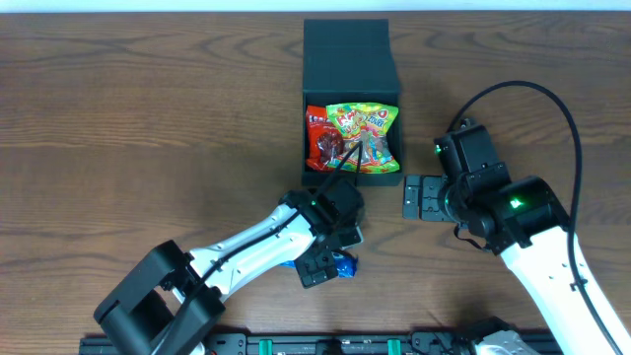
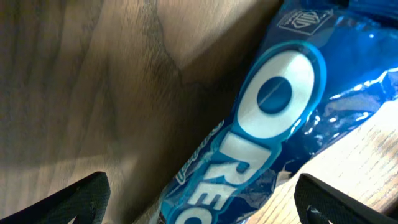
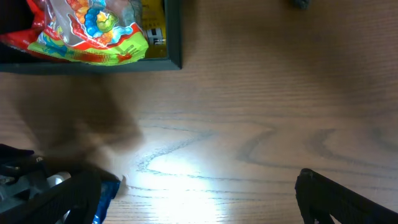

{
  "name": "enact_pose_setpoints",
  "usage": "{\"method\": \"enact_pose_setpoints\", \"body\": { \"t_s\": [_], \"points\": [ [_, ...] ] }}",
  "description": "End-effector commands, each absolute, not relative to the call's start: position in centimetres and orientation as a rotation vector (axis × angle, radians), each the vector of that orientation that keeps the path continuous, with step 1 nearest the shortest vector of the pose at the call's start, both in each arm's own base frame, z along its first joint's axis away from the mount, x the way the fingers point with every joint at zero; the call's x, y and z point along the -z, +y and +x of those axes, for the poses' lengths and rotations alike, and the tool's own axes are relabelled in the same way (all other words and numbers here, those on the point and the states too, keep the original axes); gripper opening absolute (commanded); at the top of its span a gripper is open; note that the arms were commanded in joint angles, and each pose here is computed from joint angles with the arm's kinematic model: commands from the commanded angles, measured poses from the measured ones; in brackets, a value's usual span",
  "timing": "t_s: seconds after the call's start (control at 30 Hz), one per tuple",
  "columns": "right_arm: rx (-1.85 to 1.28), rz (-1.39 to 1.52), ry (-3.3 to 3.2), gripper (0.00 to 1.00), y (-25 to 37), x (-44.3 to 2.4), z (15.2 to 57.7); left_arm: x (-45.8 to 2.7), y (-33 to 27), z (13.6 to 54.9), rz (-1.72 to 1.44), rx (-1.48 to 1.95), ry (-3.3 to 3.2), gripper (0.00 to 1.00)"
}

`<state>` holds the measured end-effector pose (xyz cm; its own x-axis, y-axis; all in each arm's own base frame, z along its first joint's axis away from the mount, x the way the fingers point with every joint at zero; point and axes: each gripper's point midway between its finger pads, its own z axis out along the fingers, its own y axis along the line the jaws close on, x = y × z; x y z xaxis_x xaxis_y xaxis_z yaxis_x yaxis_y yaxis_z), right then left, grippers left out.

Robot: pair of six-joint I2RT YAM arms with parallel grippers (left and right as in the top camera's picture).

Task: Pack container
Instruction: 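Lower the left gripper onto the Oreo pack and grasp it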

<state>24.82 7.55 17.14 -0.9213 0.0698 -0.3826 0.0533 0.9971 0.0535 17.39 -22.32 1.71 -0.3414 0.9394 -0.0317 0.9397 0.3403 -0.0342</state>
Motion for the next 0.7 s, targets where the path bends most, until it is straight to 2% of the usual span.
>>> {"method": "enact_pose_setpoints", "body": {
  "t_s": [0.0,0.67],
  "points": [
    [-0.039,0.083,2.735,0.99,7.2,-17.3,24.8,-1.1,-21.9,16.9,1.797,0.072,2.598,0.98],
    [-0.037,0.083,2.738,0.99,7.2,-17.3,24.8,-0.7,-21.5,15.4,1.8,0.137,2.653,0.98]
  ]
}}
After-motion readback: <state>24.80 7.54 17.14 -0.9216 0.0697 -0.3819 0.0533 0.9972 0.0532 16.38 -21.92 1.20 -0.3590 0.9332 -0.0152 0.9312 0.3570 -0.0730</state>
